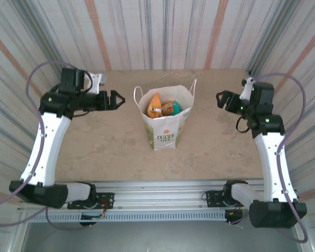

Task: Place the snacks into the paper bag

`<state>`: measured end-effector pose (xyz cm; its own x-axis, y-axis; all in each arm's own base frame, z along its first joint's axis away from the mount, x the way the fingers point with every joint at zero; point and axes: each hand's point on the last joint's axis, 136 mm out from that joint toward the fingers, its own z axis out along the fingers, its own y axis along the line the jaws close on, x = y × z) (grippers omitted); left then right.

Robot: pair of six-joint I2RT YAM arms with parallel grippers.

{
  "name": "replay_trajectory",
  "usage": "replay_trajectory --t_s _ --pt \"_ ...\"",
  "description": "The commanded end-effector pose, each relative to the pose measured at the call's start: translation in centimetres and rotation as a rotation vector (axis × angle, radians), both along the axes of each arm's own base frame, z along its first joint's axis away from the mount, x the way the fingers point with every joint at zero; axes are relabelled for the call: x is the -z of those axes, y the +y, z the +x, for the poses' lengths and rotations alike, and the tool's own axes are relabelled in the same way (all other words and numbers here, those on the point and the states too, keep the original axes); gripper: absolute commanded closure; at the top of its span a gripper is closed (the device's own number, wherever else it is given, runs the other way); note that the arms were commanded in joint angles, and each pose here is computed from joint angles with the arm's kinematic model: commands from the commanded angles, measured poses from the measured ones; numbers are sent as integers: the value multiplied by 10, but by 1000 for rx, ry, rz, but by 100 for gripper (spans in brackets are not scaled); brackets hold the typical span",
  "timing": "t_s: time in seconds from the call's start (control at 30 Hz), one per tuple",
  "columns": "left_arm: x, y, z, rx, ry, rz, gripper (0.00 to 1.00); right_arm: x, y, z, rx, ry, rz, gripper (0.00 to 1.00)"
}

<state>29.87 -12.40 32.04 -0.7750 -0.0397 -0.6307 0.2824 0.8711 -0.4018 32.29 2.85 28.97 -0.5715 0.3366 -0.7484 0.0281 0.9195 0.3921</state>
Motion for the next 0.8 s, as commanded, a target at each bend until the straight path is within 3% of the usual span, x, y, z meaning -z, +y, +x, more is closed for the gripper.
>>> replay_trajectory --t_s 0.0,0.23,0.33,0.47,0.63,0.73,0.77 --pt "23 47 27 -207 -200 184 1 18 -15 7 52 -96 -58 1" --pt "85 94 37 -410 -526 350 1 94 -36 19 82 -170 -138 1" --pt "123 108 41 -450 -513 439 1 120 -41 27 78 -184 -173 1" --pt "170 108 46 -429 -451 458 1 140 -43 37 61 -217 -211 1" --pt "195 107 62 -424 -538 401 1 149 -33 51 1 -285 -196 1" --pt "199 102 76 -345 -541 463 1 160 -27 60 -48 -268 -250 1" --pt "198 104 77 -352 -598 478 1 169 -28 61 -48 -233 -244 1"
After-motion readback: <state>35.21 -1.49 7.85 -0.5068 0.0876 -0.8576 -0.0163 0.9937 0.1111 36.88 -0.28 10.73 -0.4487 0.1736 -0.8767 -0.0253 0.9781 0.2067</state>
